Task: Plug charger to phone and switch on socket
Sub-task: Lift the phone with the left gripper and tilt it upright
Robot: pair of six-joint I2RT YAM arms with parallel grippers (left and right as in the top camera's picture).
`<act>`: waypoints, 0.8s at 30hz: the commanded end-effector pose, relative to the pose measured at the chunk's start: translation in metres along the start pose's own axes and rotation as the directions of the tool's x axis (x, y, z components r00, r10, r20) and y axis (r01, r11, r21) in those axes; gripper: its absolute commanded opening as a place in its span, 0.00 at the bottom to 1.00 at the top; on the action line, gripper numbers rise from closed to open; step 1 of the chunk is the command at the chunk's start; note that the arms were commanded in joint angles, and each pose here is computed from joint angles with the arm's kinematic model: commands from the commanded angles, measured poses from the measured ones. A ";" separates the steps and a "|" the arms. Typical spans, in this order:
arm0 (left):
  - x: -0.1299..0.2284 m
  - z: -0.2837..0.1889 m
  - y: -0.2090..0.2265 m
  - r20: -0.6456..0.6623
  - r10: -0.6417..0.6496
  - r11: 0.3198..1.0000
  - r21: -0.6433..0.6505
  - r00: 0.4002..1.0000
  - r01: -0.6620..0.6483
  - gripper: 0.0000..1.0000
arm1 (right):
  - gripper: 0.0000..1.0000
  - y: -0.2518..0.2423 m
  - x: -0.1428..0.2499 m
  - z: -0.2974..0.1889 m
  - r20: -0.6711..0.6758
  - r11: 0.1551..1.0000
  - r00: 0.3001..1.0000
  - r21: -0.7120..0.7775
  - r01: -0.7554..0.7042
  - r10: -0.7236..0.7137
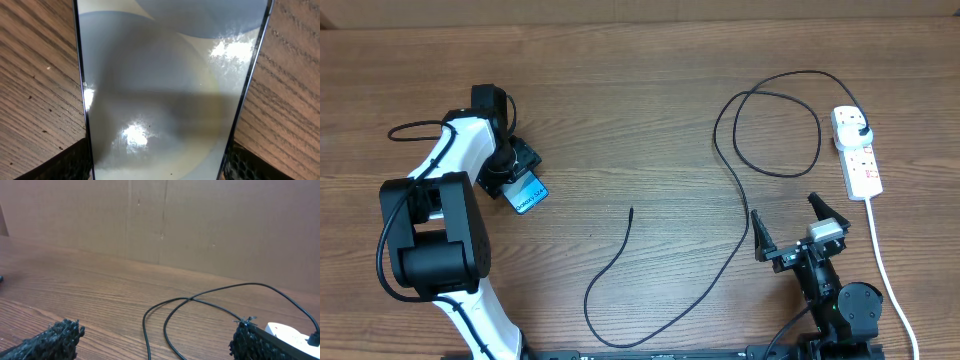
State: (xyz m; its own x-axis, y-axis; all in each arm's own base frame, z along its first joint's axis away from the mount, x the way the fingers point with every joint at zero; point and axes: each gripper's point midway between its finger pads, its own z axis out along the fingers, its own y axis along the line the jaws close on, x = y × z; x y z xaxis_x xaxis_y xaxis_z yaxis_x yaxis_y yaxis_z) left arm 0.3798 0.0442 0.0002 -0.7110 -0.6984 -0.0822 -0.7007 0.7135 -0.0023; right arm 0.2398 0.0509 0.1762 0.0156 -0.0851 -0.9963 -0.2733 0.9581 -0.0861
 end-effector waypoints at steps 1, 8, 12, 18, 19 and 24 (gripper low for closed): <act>0.002 0.003 0.001 -0.019 -0.001 1.000 -0.017 1.000 0.000 0.04 | 1.00 -0.002 0.002 0.000 0.002 1.000 1.000 0.012 0.005 -0.005; -0.022 -0.045 -0.016 0.014 -0.002 1.000 0.009 1.000 0.002 0.04 | 1.00 -0.002 0.002 0.000 0.002 1.000 1.000 0.012 0.005 -0.005; -0.037 -0.076 -0.026 0.045 -0.005 0.999 0.038 0.999 0.003 0.04 | 1.00 -0.002 0.002 0.000 0.002 1.000 1.000 0.012 0.005 -0.005; -0.025 -0.115 -0.068 -0.066 0.007 0.966 0.259 0.998 0.010 0.04 | 1.00 -0.002 0.002 0.000 0.002 1.000 1.000 0.012 0.005 -0.005; -0.017 -0.121 -0.080 -0.122 -0.001 0.945 0.325 0.992 0.041 0.04 | 1.00 -0.002 0.002 0.000 0.002 1.000 1.000 0.012 0.005 -0.005; 0.021 -0.153 -0.122 -0.389 0.032 0.821 0.535 0.921 0.198 0.04 | 1.00 -0.002 0.002 0.000 0.002 1.000 1.000 0.012 0.005 -0.005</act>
State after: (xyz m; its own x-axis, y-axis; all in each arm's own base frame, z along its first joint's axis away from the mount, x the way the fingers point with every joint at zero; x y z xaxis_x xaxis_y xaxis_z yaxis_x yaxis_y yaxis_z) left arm 0.4337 -0.0150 0.1115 -0.6998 -0.7066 0.1049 -0.6939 0.6374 -0.3349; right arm 0.2398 0.0509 0.1760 0.0148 -0.0851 -0.9963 -0.2733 0.9581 -0.0859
